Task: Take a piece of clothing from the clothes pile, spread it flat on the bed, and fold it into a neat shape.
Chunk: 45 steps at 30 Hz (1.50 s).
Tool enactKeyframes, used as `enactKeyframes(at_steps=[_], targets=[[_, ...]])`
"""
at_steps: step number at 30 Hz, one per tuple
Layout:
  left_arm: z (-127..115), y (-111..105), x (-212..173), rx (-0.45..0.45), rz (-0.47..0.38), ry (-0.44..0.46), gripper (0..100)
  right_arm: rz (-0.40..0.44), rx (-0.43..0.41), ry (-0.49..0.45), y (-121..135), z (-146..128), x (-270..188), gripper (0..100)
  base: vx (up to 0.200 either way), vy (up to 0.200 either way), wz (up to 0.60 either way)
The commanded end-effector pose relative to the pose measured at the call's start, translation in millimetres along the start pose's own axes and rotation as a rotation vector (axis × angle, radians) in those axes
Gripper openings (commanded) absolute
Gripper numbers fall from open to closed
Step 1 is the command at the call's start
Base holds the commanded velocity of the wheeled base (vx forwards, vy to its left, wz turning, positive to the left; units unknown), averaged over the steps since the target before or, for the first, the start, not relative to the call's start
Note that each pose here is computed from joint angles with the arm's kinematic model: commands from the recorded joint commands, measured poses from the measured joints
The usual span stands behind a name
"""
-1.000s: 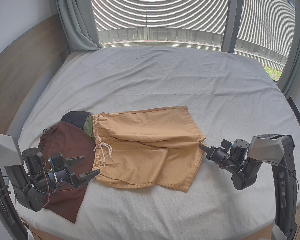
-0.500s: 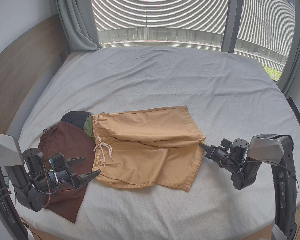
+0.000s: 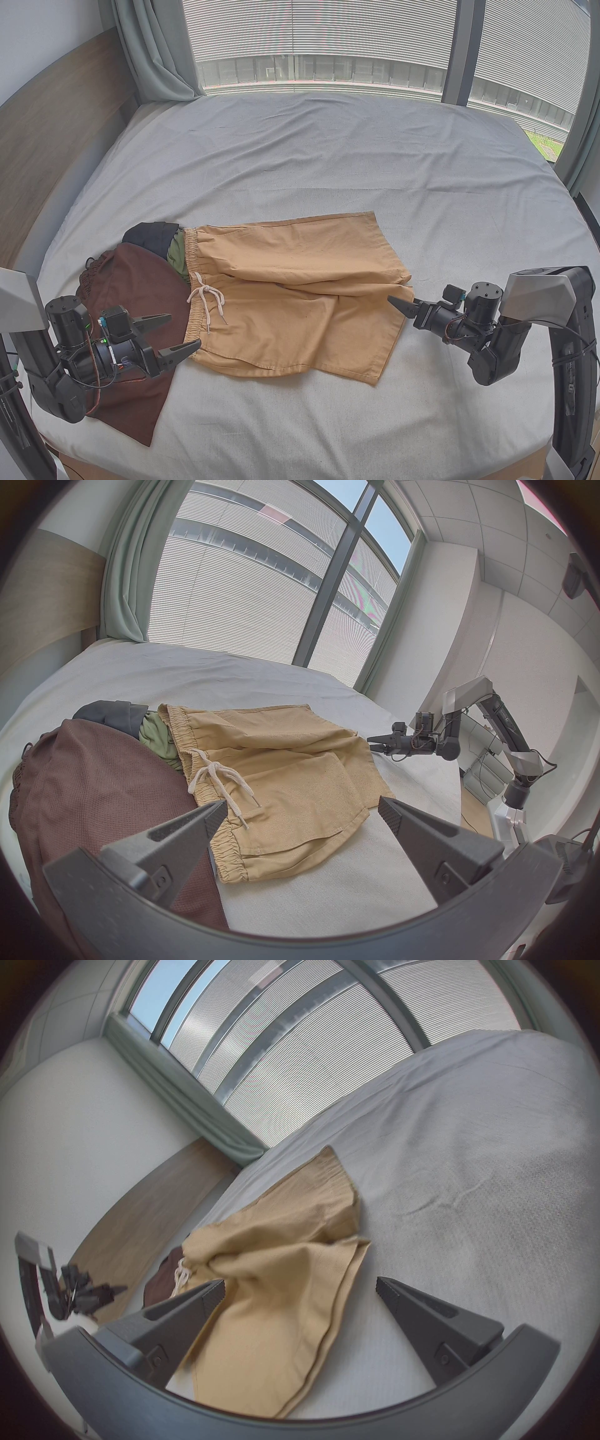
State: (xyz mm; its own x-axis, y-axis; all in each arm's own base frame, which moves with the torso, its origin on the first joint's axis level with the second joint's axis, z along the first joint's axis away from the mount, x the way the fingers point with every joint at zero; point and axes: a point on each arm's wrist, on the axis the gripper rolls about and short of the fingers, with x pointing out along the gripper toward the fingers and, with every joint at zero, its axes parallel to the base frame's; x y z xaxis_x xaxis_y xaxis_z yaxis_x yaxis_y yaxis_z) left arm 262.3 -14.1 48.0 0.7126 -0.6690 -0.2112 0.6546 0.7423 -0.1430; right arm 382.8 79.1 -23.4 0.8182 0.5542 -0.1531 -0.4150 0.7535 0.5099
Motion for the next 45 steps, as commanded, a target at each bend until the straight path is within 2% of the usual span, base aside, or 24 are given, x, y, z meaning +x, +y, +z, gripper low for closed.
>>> enactKeyframes(at_steps=[1,6,21,27,28,36,42,45], targets=[[0.3,0.4,0.1,0.002,0.001,-0.002,100,0.048,-0.048,0.07,20.1,-1.5,-20.3,100,0.0,0.0,0.0],[0.4,0.1,-0.2,0.002,0.001,-0.002,100,0.095,-0.034,0.156,39.9,-15.3,-32.2,100,0.0,0.0,0.0],[-0.9,0.5,-0.3,-0.004,0.002,0.003,100,0.106,0.025,0.319,49.9,-45.7,-57.2,100,0.0,0.0,0.0],[-0.9,0.5,-0.3,-0.004,0.002,0.003,100,0.11,0.057,0.371,58.1,-57.6,-61.2,100,0.0,0.0,0.0],[-0.9,0.5,-0.3,-0.006,0.002,0.003,100,0.106,0.084,0.397,62.1,-62.4,-65.1,100,0.0,0.0,0.0],[-0.9,0.2,0.0,-0.006,0.001,0.003,100,0.1,0.106,0.418,60.7,-68.5,-64.5,100,0.0,0.0,0.0],[-0.9,0.5,-0.3,-0.006,0.002,0.003,100,0.108,0.122,0.455,62.5,-83.7,-56.4,100,0.0,0.0,0.0],[-0.9,0.5,-0.3,-0.006,0.002,0.003,100,0.105,0.137,0.441,63.7,-86.2,-47.9,100,0.0,0.0,0.0]])
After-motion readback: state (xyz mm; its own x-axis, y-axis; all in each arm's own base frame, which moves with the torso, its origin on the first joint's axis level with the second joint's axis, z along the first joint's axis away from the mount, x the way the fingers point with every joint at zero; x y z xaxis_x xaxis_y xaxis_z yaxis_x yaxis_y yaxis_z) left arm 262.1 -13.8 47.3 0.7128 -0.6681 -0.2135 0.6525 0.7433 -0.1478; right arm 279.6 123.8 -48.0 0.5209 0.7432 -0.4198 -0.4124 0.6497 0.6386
